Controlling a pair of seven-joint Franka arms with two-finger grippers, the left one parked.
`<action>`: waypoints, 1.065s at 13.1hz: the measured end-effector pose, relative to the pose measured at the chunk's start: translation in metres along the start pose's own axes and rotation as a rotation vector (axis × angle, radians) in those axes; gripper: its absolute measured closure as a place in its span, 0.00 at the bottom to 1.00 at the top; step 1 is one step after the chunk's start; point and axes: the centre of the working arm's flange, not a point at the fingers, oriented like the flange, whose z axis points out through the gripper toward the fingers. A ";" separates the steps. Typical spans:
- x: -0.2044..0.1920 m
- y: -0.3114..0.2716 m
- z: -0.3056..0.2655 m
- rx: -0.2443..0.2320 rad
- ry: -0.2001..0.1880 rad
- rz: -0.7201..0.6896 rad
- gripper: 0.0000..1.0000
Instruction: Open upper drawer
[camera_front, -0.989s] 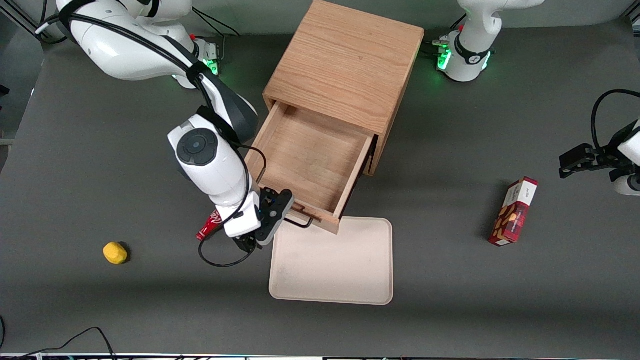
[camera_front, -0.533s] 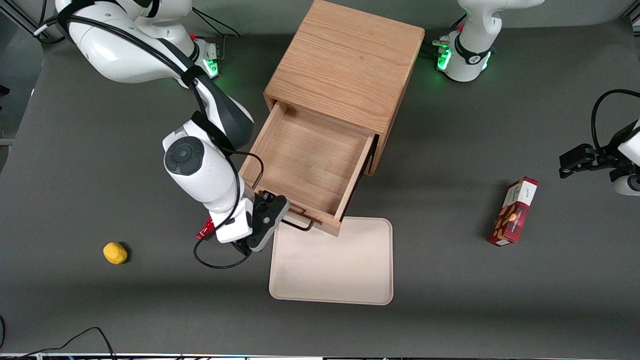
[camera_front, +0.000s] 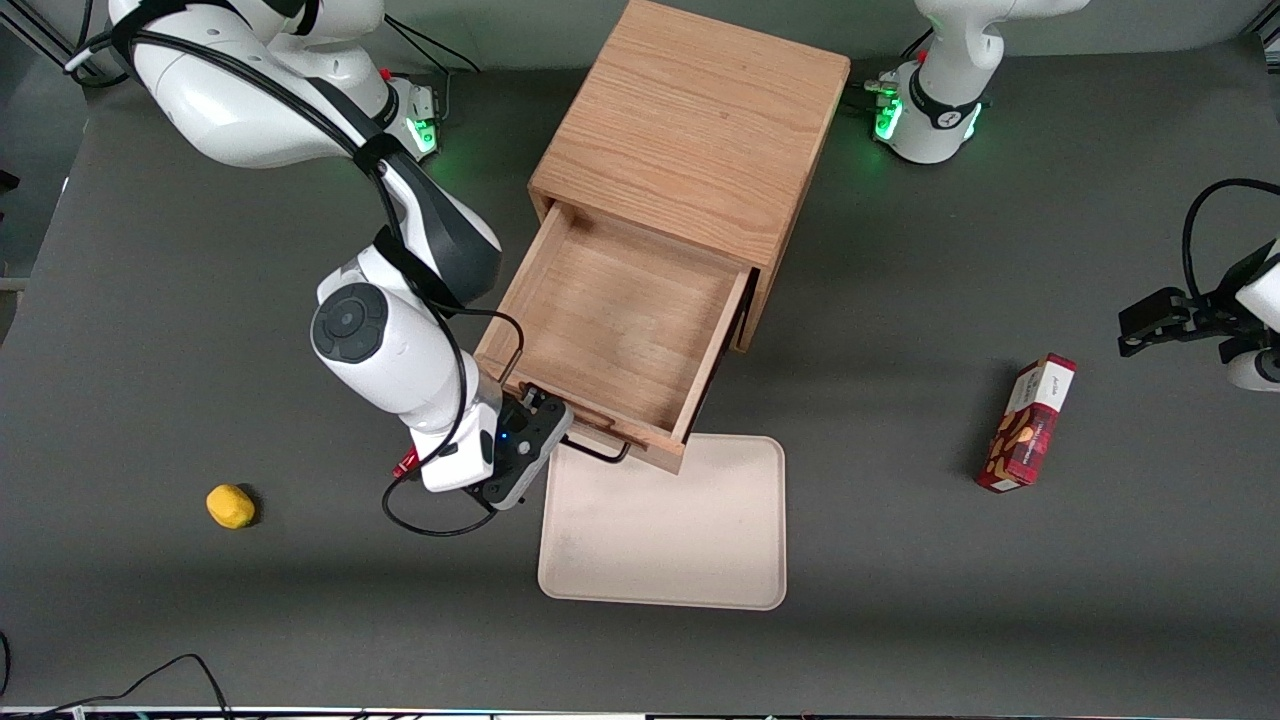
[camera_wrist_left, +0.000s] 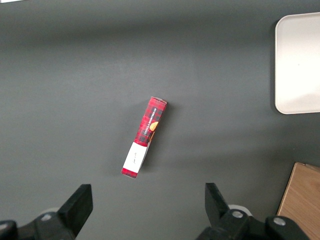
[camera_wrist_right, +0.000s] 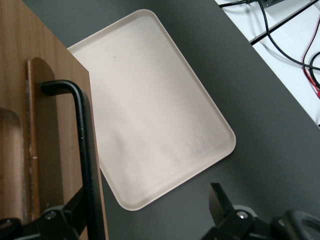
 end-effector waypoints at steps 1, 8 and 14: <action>0.000 0.003 -0.003 0.024 0.007 0.025 0.00; 0.001 0.017 -0.065 0.080 0.017 0.088 0.00; -0.107 0.082 -0.237 -0.109 -0.120 0.344 0.00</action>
